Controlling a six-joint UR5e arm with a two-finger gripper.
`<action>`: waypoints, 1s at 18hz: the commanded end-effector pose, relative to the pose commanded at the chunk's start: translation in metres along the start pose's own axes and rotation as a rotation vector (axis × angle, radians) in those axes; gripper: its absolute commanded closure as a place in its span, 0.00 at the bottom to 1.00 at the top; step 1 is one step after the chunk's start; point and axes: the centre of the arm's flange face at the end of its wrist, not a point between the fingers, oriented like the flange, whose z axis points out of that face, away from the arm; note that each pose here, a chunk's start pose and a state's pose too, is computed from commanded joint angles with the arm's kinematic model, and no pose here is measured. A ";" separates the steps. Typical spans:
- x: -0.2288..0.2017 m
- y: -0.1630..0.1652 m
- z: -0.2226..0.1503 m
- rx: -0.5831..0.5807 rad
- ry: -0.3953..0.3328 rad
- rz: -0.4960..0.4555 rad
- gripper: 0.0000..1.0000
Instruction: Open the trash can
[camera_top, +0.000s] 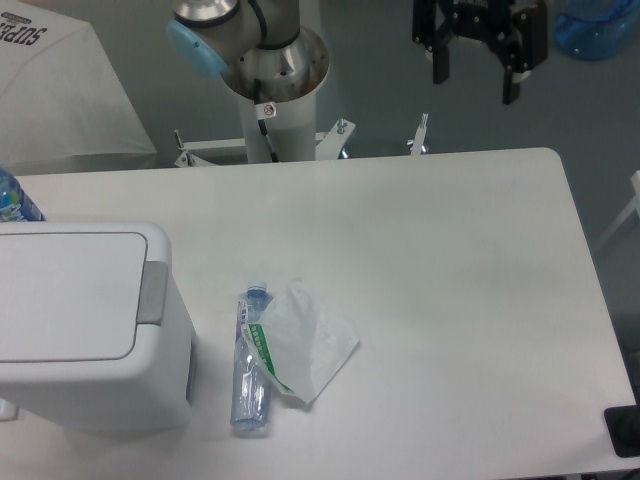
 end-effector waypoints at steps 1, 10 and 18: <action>0.000 0.000 0.000 -0.002 0.000 -0.002 0.00; -0.011 -0.006 0.008 0.021 -0.012 -0.188 0.00; -0.016 -0.044 0.014 0.168 0.005 -0.484 0.00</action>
